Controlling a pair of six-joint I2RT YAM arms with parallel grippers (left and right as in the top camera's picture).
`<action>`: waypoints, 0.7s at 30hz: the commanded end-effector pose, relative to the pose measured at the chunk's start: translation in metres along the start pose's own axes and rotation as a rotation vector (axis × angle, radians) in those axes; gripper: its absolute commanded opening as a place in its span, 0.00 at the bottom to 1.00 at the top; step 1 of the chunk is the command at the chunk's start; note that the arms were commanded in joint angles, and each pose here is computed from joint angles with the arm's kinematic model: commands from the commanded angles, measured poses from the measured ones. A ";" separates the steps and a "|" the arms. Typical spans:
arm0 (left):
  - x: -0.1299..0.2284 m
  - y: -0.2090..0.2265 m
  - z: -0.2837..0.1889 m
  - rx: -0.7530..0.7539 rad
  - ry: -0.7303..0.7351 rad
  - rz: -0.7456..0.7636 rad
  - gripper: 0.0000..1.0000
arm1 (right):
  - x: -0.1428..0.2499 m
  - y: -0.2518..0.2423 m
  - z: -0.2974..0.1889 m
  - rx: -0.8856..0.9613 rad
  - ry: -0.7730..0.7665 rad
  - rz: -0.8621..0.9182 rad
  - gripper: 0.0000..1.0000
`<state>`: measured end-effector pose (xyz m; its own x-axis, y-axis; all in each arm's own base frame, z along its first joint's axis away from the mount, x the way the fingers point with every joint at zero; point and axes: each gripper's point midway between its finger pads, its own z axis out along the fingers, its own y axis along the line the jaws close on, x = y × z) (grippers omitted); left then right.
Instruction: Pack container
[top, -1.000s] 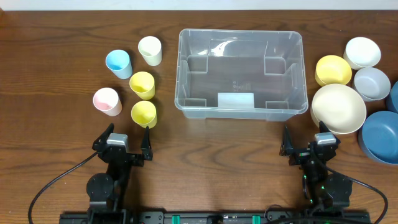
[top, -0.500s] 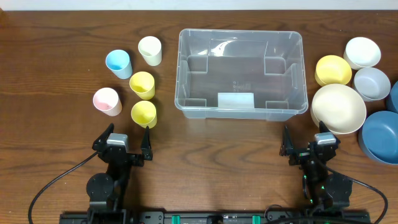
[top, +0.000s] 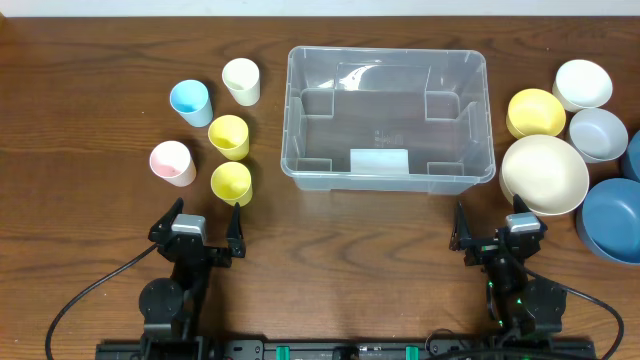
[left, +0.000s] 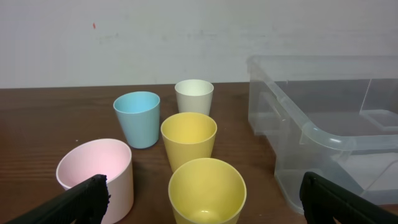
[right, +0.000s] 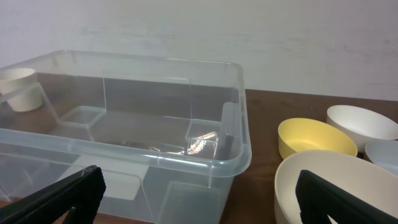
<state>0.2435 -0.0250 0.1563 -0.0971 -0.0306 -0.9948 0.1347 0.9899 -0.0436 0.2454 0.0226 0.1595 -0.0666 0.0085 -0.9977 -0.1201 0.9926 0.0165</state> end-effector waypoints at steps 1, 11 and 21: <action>0.015 -0.001 0.001 0.008 0.044 0.007 0.98 | 0.001 0.003 0.000 -0.012 0.004 -0.012 0.99; 0.015 -0.001 0.001 0.008 0.044 0.007 0.98 | 0.001 0.003 0.000 -0.012 0.004 -0.012 0.99; 0.015 -0.001 0.001 0.008 0.044 0.007 0.98 | 0.001 0.006 0.000 -0.029 0.002 0.008 0.99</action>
<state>0.2435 -0.0250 0.1563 -0.0971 -0.0306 -0.9948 0.1347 0.9899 -0.0436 0.2454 0.0226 0.1596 -0.0662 0.0089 -0.9978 -0.1205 0.9926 0.0168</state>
